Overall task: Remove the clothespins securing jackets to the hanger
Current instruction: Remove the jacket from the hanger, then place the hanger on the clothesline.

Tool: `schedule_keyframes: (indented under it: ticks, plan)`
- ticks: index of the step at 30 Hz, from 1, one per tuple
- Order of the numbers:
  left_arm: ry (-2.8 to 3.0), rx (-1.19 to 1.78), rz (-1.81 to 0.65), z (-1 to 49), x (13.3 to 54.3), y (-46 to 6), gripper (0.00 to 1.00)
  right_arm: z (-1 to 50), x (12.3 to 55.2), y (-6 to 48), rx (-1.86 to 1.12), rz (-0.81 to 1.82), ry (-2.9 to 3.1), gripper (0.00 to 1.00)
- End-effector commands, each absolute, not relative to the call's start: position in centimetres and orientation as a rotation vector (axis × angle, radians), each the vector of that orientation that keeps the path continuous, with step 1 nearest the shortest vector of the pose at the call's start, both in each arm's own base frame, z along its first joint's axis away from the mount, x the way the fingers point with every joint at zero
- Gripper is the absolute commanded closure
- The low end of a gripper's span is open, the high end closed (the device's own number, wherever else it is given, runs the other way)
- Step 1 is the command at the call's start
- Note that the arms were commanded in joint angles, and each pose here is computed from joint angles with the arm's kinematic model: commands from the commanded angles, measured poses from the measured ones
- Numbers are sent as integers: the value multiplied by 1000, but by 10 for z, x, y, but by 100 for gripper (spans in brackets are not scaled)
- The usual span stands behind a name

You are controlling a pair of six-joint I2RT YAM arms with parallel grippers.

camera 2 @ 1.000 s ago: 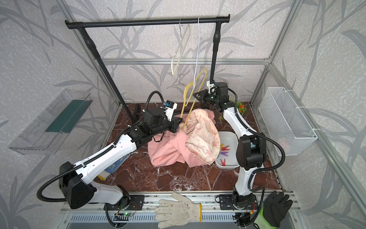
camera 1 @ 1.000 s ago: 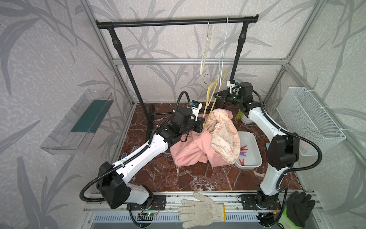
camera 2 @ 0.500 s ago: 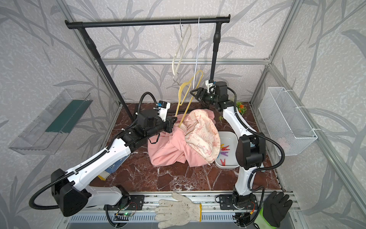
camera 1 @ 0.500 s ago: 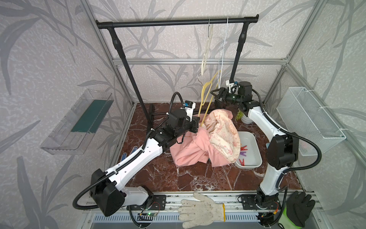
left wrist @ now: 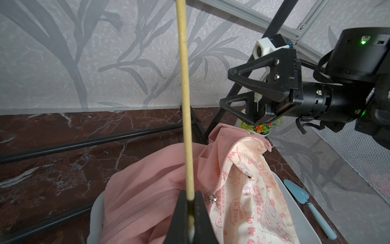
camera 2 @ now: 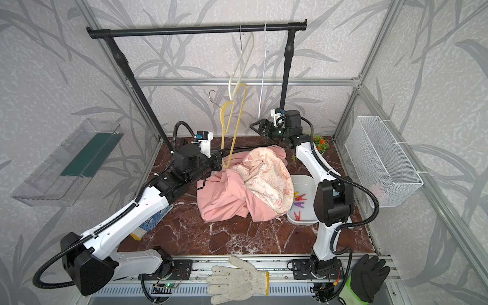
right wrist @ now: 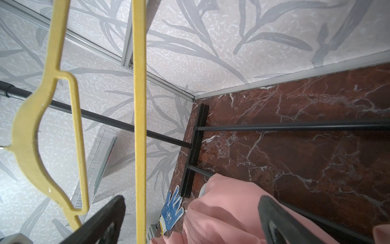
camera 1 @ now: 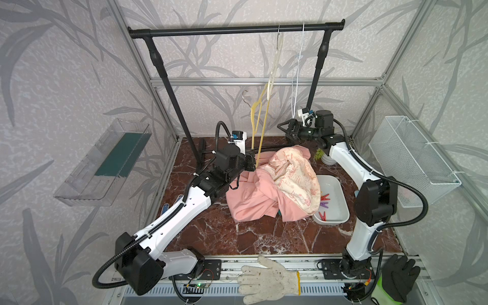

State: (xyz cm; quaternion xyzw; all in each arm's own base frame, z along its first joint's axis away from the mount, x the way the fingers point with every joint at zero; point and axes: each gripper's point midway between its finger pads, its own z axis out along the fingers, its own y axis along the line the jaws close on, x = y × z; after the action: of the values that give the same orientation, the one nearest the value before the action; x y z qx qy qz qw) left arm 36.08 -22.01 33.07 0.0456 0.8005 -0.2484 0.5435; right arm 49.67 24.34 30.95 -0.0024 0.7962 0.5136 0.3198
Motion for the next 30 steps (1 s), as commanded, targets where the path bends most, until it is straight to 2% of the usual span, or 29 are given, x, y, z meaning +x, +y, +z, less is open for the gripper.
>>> schedule_keyframes:
  ticks: [1, 14, 30]
  plan:
    - [1768, 39, -581, 378, 362, -203, 100, 313, 487, 247, -72, 1333, 2106, 2]
    - [1688, 84, -376, 430, 362, -178, 100, 304, 486, 245, -67, 1312, 2133, 2]
    - [1544, 180, -324, 510, 386, -195, 100, 303, 474, 253, -148, 1281, 2137, 2]
